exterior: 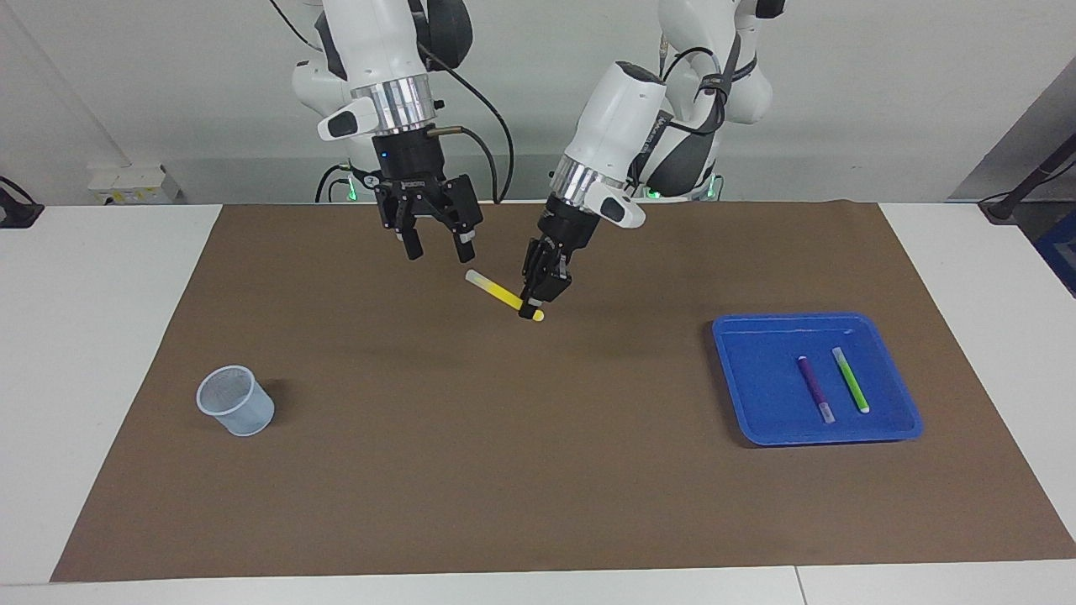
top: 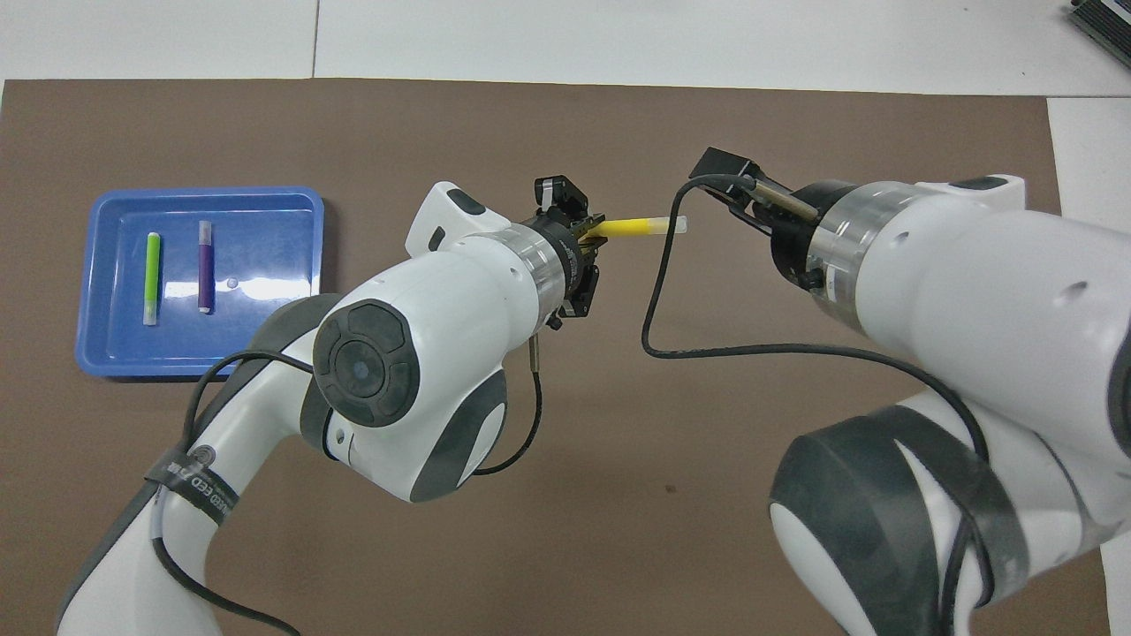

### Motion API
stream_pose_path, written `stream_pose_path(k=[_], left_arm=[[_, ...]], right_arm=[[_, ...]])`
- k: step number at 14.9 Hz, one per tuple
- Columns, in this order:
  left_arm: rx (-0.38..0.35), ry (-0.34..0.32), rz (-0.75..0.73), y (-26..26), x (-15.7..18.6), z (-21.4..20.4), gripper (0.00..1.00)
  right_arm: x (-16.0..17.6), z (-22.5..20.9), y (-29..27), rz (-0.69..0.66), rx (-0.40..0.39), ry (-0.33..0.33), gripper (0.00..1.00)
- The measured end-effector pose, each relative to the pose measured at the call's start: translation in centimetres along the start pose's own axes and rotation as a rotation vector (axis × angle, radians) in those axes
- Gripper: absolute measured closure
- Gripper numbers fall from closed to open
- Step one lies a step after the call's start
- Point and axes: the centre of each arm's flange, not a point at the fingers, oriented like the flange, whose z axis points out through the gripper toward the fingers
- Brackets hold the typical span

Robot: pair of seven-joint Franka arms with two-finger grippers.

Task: Right arm passes pens to left for tray arrangement
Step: 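Carry the yellow pen to the tray while the right gripper withdraws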

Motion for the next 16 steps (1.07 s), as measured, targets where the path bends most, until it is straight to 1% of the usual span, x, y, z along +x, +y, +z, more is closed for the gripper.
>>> stream_pose_path(k=[3, 5, 9, 12, 14, 16], left_arm=[[0.069, 0.063, 0.096, 1.1, 3.0, 0.1, 0.81], [0.110, 0.095, 0.166, 2.1, 5.3, -0.2, 0.81], [0.152, 0.145, 0.265, 4.8, 11.1, -1.1, 0.81], [0.215, 0.171, 0.365, 6.2, 15.2, -2.2, 0.81], [0.257, 0.179, 0.440, 7.0, 17.9, -3.2, 0.81], [0.305, 0.179, 0.524, 7.5, 20.5, -4.1, 0.81]], right_arm=[[2.5, -0.3, 3.4, -0.127, -0.085, -0.038, 0.00], [3.5, -0.9, 5.3, -0.210, -0.139, -0.086, 0.00], [4.8, -1.8, 8.6, -0.290, -0.221, -0.184, 0.00], [5.8, -1.8, 11.1, -0.339, -0.244, -0.245, 0.00], [6.3, -1.9, 12.2, -0.322, -0.213, -0.292, 0.00], [6.9, -2.2, 13.1, -0.326, -0.199, -0.312, 0.00]])
